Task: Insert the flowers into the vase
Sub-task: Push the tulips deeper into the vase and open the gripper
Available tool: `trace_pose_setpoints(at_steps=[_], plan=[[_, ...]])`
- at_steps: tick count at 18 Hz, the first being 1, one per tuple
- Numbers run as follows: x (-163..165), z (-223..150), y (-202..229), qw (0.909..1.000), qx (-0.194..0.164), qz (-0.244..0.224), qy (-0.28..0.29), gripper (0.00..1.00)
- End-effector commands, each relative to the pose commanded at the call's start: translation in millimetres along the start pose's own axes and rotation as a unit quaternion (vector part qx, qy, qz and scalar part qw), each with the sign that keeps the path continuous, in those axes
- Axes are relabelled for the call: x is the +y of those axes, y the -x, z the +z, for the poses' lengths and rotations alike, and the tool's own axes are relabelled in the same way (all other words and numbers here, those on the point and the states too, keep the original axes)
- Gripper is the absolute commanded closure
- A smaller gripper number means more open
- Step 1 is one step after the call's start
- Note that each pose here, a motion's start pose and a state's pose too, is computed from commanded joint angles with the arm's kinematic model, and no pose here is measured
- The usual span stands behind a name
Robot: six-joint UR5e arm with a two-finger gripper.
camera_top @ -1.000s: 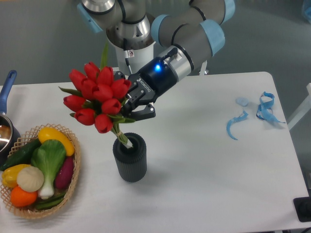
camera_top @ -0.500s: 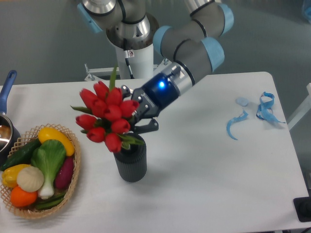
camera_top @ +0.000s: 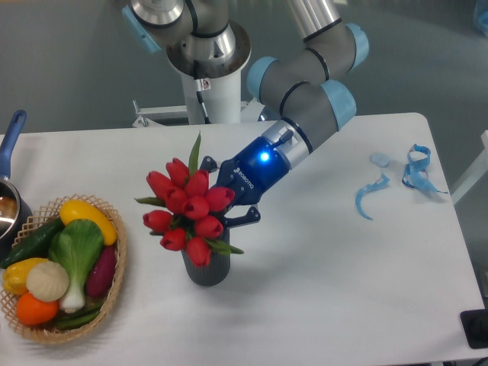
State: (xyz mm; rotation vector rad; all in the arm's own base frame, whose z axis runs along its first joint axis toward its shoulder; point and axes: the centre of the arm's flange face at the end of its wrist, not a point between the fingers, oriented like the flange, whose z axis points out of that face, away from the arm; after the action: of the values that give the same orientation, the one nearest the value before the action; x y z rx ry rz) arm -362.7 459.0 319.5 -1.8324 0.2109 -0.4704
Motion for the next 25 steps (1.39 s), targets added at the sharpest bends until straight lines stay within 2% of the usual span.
trace_pose_setpoints(at_steps=[3,6,7,8,10,11,12,16,20,25], plan=[[11.5,1.9,0.5,1.0,0.001,-0.007,0.002,0.84],[12.7,-1.1,2.6,1.0,-0.001,-0.004,0.002,0.74],[14.2,-0.6,3.3,1.0,-0.001,-0.004,0.002,0.65],[14.9,-1.2,4.1,1.0,-0.002,-0.002,0.002,0.48],[14.0,-2.2,4.7,1.0,-0.002,0.004,0.001,0.25],[13.6,-4.7,5.6,1.0,-0.005,0.005,0.0,0.1],[13.2,-6.5,6.7,1.0,-0.006,0.006,0.0,0.0],[10.9,-16.1,10.5,0.9998,-0.016,0.013,-0.001,0.0],[8.2,-27.8,11.3,0.9979,-0.026,0.06,-0.002,0.0],[18.7,-35.9,0.5,0.9916,-0.045,0.114,0.043,0.0]])
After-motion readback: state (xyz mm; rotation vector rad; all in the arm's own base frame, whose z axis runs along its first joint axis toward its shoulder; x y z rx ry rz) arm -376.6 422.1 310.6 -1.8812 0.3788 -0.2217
